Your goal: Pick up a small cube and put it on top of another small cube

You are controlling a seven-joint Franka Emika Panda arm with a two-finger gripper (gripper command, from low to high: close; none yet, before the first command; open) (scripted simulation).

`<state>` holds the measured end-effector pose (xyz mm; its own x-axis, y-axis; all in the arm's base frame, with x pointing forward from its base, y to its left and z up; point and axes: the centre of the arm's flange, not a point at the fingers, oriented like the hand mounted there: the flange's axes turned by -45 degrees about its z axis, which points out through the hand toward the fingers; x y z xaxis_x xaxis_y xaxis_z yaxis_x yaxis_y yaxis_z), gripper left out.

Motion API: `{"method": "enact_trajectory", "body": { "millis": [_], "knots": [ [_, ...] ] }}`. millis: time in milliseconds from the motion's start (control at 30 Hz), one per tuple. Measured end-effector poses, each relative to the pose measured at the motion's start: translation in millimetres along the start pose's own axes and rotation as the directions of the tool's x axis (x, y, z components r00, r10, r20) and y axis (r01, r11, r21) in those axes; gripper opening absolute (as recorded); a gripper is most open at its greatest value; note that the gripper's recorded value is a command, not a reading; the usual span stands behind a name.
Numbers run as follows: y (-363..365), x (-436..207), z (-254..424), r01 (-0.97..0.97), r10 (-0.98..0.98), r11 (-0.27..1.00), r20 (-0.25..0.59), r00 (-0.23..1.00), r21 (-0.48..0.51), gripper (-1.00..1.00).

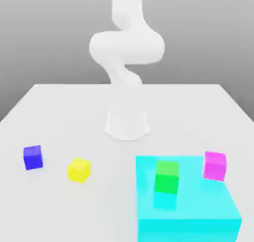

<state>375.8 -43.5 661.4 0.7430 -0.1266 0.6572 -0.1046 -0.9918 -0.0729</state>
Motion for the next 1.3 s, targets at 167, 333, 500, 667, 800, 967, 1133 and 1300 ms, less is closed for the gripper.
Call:
{"method": "enact_trajectory", "body": {
  "millis": [167,333,500,667,800,967,1133,1300],
  "knots": [
    [102,-46,114,-0.254,0.265,0.963,0.154,0.952,-0.088,0.00],
    [194,-135,195,-0.468,0.518,0.852,0.253,0.817,-0.235,0.00],
    [273,-265,239,-0.623,0.756,0.649,0.278,0.593,-0.435,0.00],
    [322,-394,233,-0.683,0.917,0.391,0.198,0.346,-0.617,0.00],
    [320,-407,250,-0.668,0.911,0.403,0.207,0.355,-0.626,0.00],
    [323,-424,270,-0.666,0.911,0.403,0.207,0.356,-0.628,0.00],
    [320,-441,286,-0.669,0.913,0.400,0.212,0.348,-0.627,-1.00],
    [320,-443,288,-0.669,0.914,0.400,0.213,0.346,-0.627,-1.00]
  ]
}}
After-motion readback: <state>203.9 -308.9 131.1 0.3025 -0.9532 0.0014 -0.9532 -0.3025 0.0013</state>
